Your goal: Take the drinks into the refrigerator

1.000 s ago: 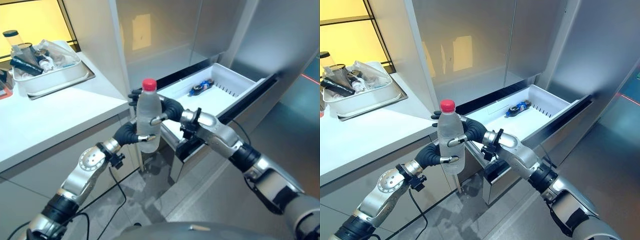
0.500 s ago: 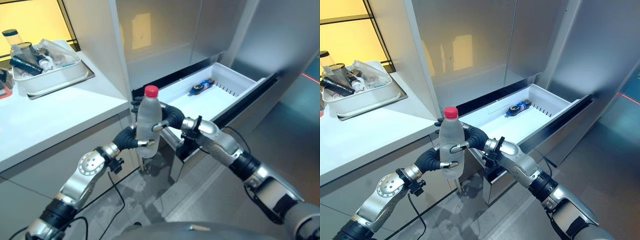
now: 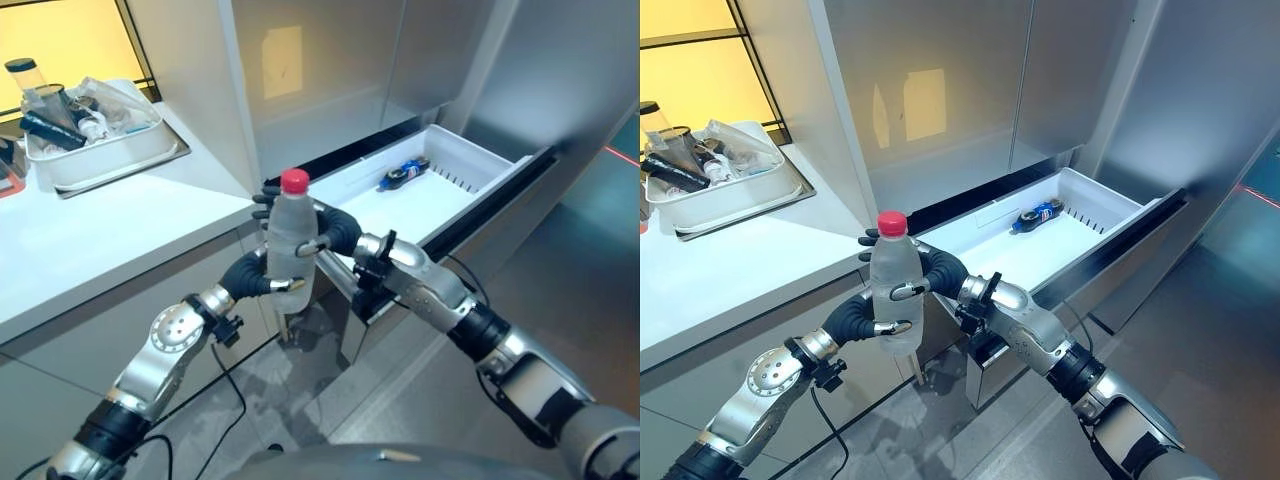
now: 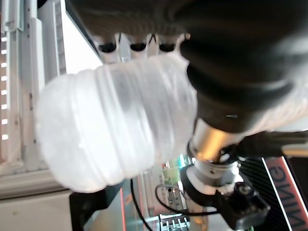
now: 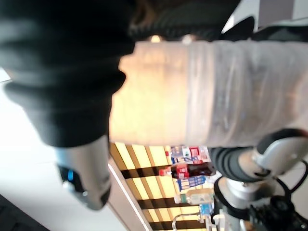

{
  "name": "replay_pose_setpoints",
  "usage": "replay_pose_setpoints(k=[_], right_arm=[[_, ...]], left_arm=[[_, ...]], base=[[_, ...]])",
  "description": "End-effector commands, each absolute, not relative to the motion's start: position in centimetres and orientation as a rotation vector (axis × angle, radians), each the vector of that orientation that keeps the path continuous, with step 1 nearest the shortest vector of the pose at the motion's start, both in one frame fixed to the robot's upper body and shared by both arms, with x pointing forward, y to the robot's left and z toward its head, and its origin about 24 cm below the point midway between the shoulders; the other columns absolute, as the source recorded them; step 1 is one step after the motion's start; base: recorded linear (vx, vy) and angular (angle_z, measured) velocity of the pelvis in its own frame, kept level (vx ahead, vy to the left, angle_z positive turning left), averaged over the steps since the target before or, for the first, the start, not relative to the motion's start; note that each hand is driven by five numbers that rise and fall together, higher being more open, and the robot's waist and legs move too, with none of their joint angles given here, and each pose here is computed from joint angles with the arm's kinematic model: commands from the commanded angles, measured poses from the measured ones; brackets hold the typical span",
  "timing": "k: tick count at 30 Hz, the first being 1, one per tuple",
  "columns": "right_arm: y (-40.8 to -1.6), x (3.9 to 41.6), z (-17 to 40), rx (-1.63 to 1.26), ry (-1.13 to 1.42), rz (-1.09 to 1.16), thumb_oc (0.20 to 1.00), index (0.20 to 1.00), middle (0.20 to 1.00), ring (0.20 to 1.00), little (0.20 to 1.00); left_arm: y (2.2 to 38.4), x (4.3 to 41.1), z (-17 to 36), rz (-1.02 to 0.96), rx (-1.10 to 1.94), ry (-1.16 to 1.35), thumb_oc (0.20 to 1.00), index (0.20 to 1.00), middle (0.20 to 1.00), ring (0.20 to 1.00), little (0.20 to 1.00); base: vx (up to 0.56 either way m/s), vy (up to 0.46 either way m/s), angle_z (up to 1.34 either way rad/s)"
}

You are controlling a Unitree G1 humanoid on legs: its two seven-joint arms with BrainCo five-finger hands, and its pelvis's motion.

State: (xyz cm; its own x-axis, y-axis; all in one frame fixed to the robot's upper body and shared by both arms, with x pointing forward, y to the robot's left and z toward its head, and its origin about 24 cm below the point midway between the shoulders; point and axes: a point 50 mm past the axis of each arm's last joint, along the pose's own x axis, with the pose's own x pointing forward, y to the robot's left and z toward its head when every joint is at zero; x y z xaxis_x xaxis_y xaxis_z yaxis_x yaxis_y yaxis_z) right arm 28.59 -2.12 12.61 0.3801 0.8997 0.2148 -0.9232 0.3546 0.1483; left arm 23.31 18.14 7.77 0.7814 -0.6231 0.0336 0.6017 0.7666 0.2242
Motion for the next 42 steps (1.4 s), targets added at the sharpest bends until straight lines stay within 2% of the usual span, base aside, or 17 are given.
replay_pose_setpoints(k=[1,2,3,4,5,9,25,26,27,28,34,42], right_arm=[[3.6,25.2,16.8,0.393,-0.245,1.478,1.000,1.000,1.000,1.000,1.000],[3.6,25.0,16.5,0.394,-0.233,1.489,1.000,1.000,1.000,1.000,1.000],[3.6,24.9,16.5,0.390,-0.232,1.497,0.849,0.849,0.849,0.849,0.849],[3.6,24.8,16.4,0.386,-0.226,1.504,0.344,0.344,0.344,0.344,0.344],[4.3,24.2,16.2,0.397,-0.211,1.531,0.200,0.200,0.200,0.200,0.200],[4.7,24.2,16.0,0.416,-0.197,1.526,0.200,0.200,0.200,0.200,0.200],[5.0,23.8,15.3,0.521,-0.135,1.499,0.200,0.200,0.200,0.200,0.200],[4.9,24.0,15.0,0.554,-0.111,1.478,0.200,0.200,0.200,0.200,0.200],[4.9,24.0,14.8,0.582,-0.095,1.464,0.200,0.200,0.200,0.200,0.200],[4.8,24.0,14.8,0.610,-0.086,1.456,0.200,0.200,0.200,0.200,0.200],[4.1,24.9,14.2,0.816,-0.027,1.307,0.200,0.200,0.200,0.200,0.200],[2.3,26.0,14.5,0.831,-0.042,1.192,0.200,0.200,0.200,0.200,0.200]], left_arm=[[19.0,25.1,14.9,-0.614,0.202,-0.433,0.200,0.200,0.200,0.200,0.200],[19.2,24.9,15.0,-0.614,0.202,-0.432,0.200,0.200,0.200,0.200,0.200],[19.5,24.7,15.1,-0.612,0.206,-0.433,0.200,0.200,0.200,0.200,0.200],[19.7,24.6,15.1,-0.610,0.205,-0.431,0.200,0.200,0.200,0.200,0.200],[18.1,25.2,15.1,-0.637,0.179,-0.448,0.200,0.200,0.200,0.200,0.200],[15.3,26.8,15.7,-0.652,0.179,-0.500,0.200,0.200,0.200,0.200,0.200],[15.0,27.5,15.0,-0.601,0.159,-0.478,0.200,0.200,0.200,0.200,0.200],[15.0,27.5,14.8,-0.594,0.155,-0.470,0.291,0.291,0.291,0.291,0.291],[15.1,27.4,14.5,-0.586,0.153,-0.460,0.592,0.592,0.592,0.592,0.592],[15.2,27.4,14.4,-0.578,0.150,-0.451,1.000,1.000,1.000,1.000,1.000],[16.1,27.1,12.7,-0.528,0.140,-0.371,1.000,1.000,1.000,1.000,1.000],[17.6,26.2,10.2,-0.485,0.113,-0.244,1.000,1.000,1.000,1.000,1.000]], base=[[0.00,0.000,0.00],[-0.03,0.007,0.00],[0.00,0.000,0.00],[0.00,0.000,0.00],[0.00,0.000,0.00],[0.01,-0.010,0.09],[0.00,0.000,0.00],[0.00,0.000,0.00],[0.00,0.000,0.00],[0.00,0.000,0.00],[0.00,0.000,0.00],[0.00,0.000,0.00]])
